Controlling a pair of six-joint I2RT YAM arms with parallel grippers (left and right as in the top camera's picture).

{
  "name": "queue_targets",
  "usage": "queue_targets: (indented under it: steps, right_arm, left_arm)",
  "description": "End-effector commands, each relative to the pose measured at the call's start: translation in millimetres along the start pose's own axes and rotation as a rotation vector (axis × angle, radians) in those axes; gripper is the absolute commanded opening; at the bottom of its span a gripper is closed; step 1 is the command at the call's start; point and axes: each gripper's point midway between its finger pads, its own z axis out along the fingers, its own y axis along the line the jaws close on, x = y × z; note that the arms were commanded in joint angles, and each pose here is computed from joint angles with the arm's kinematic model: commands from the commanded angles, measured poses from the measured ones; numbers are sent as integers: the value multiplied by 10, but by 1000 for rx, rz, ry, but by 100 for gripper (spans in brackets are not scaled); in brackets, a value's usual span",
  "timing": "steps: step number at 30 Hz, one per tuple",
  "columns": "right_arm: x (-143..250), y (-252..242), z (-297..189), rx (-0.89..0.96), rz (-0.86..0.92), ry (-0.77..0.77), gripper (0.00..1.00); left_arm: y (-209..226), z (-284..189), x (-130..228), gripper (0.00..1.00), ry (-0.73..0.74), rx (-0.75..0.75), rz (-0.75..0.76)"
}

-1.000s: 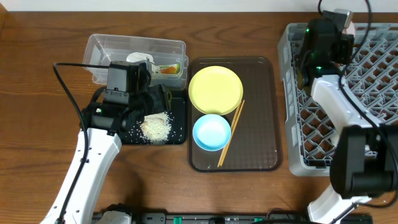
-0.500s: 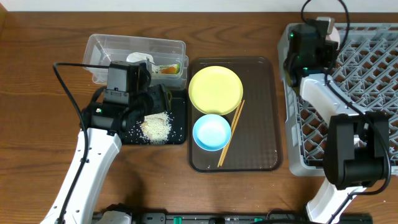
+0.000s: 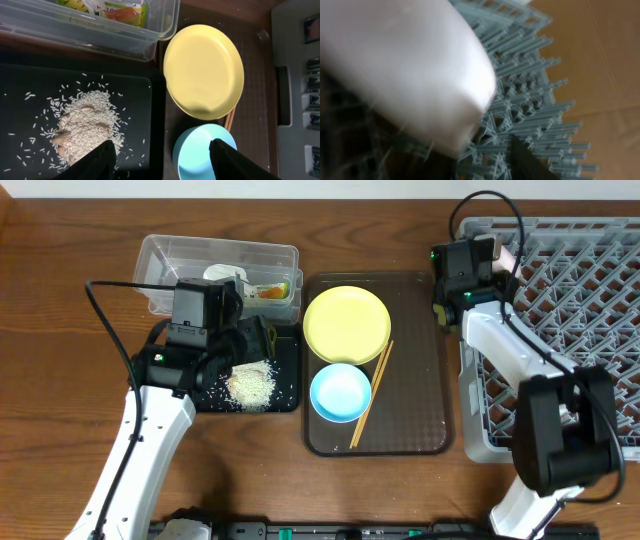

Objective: Sort waste into correct bins and load items into the dishwasher rack
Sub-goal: 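Lift the pink bowl with the right gripper and set it in the rack, then reach the right gripper to the blue bowl and grasp it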

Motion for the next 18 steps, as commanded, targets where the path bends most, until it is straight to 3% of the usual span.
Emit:
queue_targets:
  steps: [1,4,8,10,18]
  right_arm:
    - [-181,25,-400,-210,113,-48,49]
    - [-161,329,-827,-545,110,-33,54]
    - [-41,792,-1589,-1038,83,25,56]
    - [111,962,-1880,-1197,41,85,55]
    - [885,1462,-2196,-1266,-172,301,54]
  left_arm:
    - [32,14,6,63,4,-12,19]
    - [138,9,2,63,-3,-71,16]
    - [572,-73,6,63,-30,-316,-9]
    - [779,-153,20,63,-51,-436,-67]
    - [889,-203,55,64,-64,-490,-159]
